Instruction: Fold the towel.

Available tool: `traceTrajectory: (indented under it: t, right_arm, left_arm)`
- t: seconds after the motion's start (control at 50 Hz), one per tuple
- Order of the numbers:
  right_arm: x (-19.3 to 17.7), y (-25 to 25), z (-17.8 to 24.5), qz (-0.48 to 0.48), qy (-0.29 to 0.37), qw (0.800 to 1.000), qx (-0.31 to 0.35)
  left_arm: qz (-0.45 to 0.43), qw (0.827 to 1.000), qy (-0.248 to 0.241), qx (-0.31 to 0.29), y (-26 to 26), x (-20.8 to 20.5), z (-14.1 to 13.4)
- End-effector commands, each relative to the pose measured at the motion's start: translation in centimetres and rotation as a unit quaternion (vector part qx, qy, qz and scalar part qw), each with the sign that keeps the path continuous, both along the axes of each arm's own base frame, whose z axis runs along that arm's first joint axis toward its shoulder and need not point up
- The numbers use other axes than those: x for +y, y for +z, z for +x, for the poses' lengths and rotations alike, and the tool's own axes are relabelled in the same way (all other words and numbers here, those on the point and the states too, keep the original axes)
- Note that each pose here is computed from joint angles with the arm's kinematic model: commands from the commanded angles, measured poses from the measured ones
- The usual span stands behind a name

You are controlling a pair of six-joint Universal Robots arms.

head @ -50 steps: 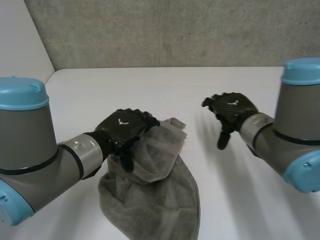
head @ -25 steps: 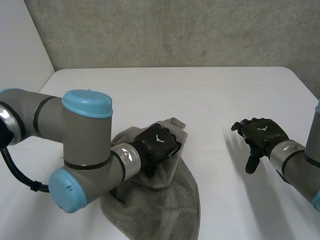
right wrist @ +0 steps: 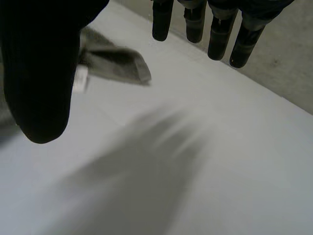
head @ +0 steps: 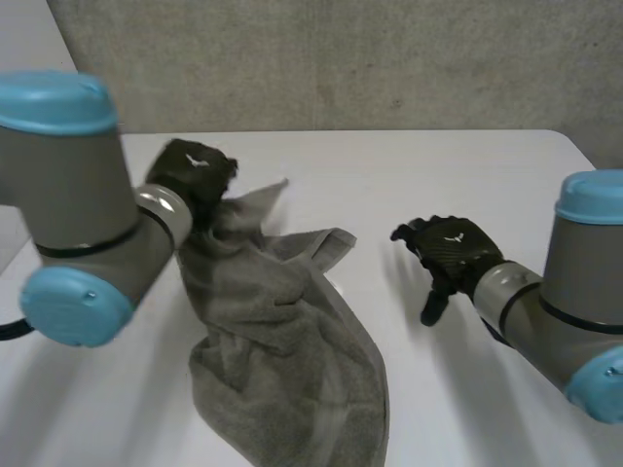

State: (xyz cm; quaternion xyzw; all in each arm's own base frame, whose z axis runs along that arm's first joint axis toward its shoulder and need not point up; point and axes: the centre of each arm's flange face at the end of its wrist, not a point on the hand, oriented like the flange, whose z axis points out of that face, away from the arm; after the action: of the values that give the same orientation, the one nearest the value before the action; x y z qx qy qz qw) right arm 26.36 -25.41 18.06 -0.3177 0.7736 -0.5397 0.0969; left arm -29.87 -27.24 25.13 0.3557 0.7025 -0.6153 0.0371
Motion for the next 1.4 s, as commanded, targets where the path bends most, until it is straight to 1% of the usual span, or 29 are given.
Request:
traceTrajectory:
  t: [0.02, 0.2, 0.32, 0.44, 0.56, 0.68, 0.72, 0.74, 0.78, 0.8, 0.84, 0.86, 0.88, 0.9, 0.92, 0.94, 0.96, 1.0, 1.04, 1.06, 1.1, 1.12, 1.16, 1.18, 1.2, 1.22, 1.26, 1.34, 1.4]
  right_arm:
    - [0.4, 0.2, 4.8, 0.047, 0.04, 0.993, -0.104]
    - [0.0, -0.7, 9.1, 0.091, 0.113, 0.975, -0.167]
    - [-0.5, -1.6, 11.3, 0.13, 0.141, 0.958, -0.211]
    - [-0.3, -3.8, 13.2, 0.185, 0.158, 0.939, -0.244]
    - [-0.1, -5.1, 14.1, 0.203, 0.16, 0.935, -0.243]
    - [-2.3, 0.3, 14.1, 0.095, 0.133, 0.952, -0.258]
    - [-3.5, 5.4, 13.0, -0.021, 0.107, 0.962, -0.251]
    - [-3.5, 5.4, 13.0, -0.022, 0.107, 0.962, -0.251]
    - [-5.2, 10.4, 10.7, -0.149, 0.072, 0.958, -0.234]
    - [-5.2, 10.4, 10.7, -0.149, 0.072, 0.958, -0.234]
    - [-5.0, 13.1, 9.8, -0.207, 0.064, 0.948, -0.235]
    - [-4.4, 15.4, 9.1, -0.252, 0.065, 0.934, -0.246]
    - [-3.7, 17.3, 8.4, -0.294, 0.067, 0.918, -0.259]
    - [-3.7, 17.3, 8.3, -0.294, 0.067, 0.917, -0.259]
    - [-2.8, 19.0, 7.8, -0.332, 0.072, 0.899, -0.276]
    - [-2.8, 19.1, 7.8, -0.332, 0.073, 0.899, -0.276]
    - [-2.0, 19.7, 7.3, -0.348, 0.077, 0.892, -0.279]
    - [-1.3, 19.3, 7.1, -0.342, 0.083, 0.897, -0.268]
    - [-0.4, 16.8, 6.9, -0.299, 0.1, 0.925, -0.212]
    - [-0.4, 16.8, 6.9, -0.299, 0.1, 0.925, -0.211]
    - [1.0, 13.5, 6.6, -0.235, 0.117, 0.958, -0.119]
    - [1.0, 13.5, 6.6, -0.234, 0.117, 0.958, -0.119]
    - [2.6, 9.5, 5.7, -0.149, 0.135, 0.98, -0.011]
    - [2.6, 9.5, 5.7, -0.148, 0.135, 0.98, -0.011]
    - [3.3, 7.2, 5.2, -0.097, 0.148, 0.983, 0.043]
    - [3.3, 7.1, 5.2, -0.097, 0.148, 0.983, 0.043]
    - [4.6, 4.2, 3.9, -0.014, 0.163, 0.98, 0.111]
    - [4.3, 2.2, 2.6, 0.013, 0.146, 0.981, 0.123]
    - [4.0, 1.8, 2.3, 0.008, 0.14, 0.983, 0.12]
  left_arm:
    - [0.054, 0.991, 0.064, 0.103, 0.8, -0.4, 2.9]
    - [0.102, 0.983, 0.099, 0.116, -0.7, 1.6, 5.4]
    - [0.115, 0.971, 0.111, 0.178, 0.5, 4.0, 6.7]
    - [0.114, 0.963, 0.092, 0.227, 1.9, 6.1, 7.1]
    - [0.097, 0.958, 0.081, 0.257, 2.9, 6.2, 7.1]
    - [0.039, 0.953, 0.077, 0.289, 4.7, 3.9, 6.9]
    - [0.024, 0.951, 0.074, 0.301, 5.2, 2.9, 6.6]
    - [0.014, 0.947, 0.074, 0.312, 5.4, 1.8, 6.3]
    - [0.003, 0.941, 0.072, 0.331, 6.0, 0.8, 5.9]
    - [0.003, 0.941, 0.072, 0.331, 6.0, 0.8, 5.9]
    - [-0.012, 0.921, 0.072, 0.383, 7.3, -0.6, 5.1]
    - [-0.012, 0.921, 0.072, 0.384, 7.3, -0.6, 5.1]
    - [-0.015, 0.903, 0.087, 0.422, 7.8, -1.4, 5.1]
    - [-0.015, 0.902, 0.087, 0.422, 7.8, -1.4, 5.1]
    - [-0.013, 0.881, 0.101, 0.462, 8.2, -1.8, 5.1]
    - [-0.005, 0.862, 0.115, 0.494, 8.1, -1.9, 5.3]
    - [-0.005, 0.861, 0.115, 0.495, 8.1, -1.9, 5.3]
    - [0.025, 0.838, 0.134, 0.528, 6.8, -1.2, 5.1]
    - [0.052, 0.834, 0.141, 0.532, 5.4, -0.5, 4.9]
    - [0.081, 0.834, 0.147, 0.526, 3.7, 0.4, 4.6]
    - [0.11, 0.838, 0.153, 0.511, 1.8, 1.7, 4.4]
    - [0.141, 0.845, 0.155, 0.492, -0.2, 3.3, 4.0]
    - [0.172, 0.851, 0.155, 0.472, -2.1, 4.8, 3.7]
    - [0.201, 0.855, 0.155, 0.453, -3.7, 6.2, 3.6]
    - [0.202, 0.855, 0.155, 0.453, -3.7, 6.2, 3.6]
    - [0.226, 0.858, 0.157, 0.434, -5.1, 7.3, 3.8]
    - [0.249, 0.859, 0.164, 0.417, -6.5, 8.2, 4.0]
    - [0.274, 0.859, 0.179, 0.395, -8.2, 9.1, 4.6]
    - [0.27, 0.869, 0.175, 0.376, -8.2, 9.2, 4.8]
